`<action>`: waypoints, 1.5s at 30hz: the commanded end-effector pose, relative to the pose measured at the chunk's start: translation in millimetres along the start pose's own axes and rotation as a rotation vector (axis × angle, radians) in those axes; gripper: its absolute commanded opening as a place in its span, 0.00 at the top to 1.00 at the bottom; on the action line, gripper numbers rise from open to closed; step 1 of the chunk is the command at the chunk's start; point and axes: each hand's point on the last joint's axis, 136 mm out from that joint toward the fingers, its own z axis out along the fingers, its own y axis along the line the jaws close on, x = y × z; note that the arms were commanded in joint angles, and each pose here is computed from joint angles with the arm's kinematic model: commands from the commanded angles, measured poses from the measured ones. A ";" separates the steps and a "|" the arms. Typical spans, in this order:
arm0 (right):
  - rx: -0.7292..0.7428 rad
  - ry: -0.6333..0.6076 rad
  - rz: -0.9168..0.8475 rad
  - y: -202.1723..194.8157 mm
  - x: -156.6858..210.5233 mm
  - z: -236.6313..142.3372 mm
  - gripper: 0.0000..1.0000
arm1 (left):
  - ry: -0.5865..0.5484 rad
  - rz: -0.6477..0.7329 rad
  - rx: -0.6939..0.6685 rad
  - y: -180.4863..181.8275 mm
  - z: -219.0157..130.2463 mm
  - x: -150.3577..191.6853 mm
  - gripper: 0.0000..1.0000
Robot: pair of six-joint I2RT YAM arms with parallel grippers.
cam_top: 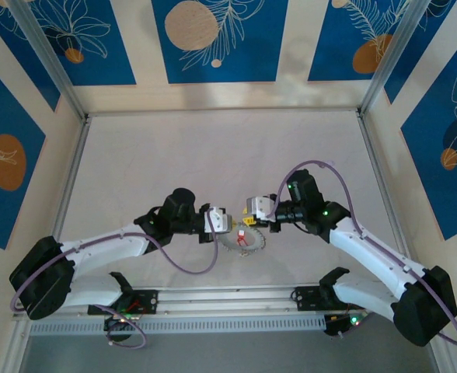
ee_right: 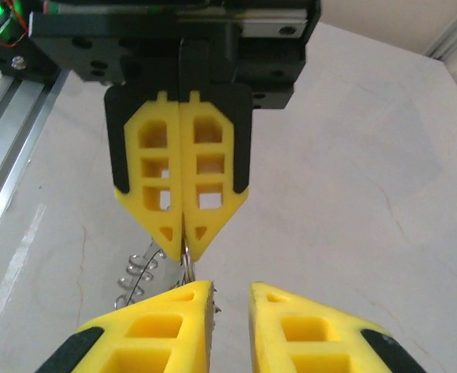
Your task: Put the keys on the keyring
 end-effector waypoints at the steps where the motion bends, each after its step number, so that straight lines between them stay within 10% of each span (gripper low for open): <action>1: -0.030 0.039 -0.035 1.3 1.7 -2.2 0.79 | -0.038 0.061 0.043 -4.7 -3.4 -16.4 1.00; 37: -0.105 0.091 -0.140 22.8 9.7 25.9 0.85 | -0.067 0.089 0.052 -1.5 -8.5 -33.6 1.00; 42: -0.100 0.090 -0.146 20.2 6.3 24.5 0.99 | -0.035 0.085 0.029 3.5 -8.2 -29.5 1.00; 45: -0.073 0.104 -0.140 14.0 3.4 20.9 1.00 | 0.009 0.078 -0.015 12.0 -10.1 -24.9 0.79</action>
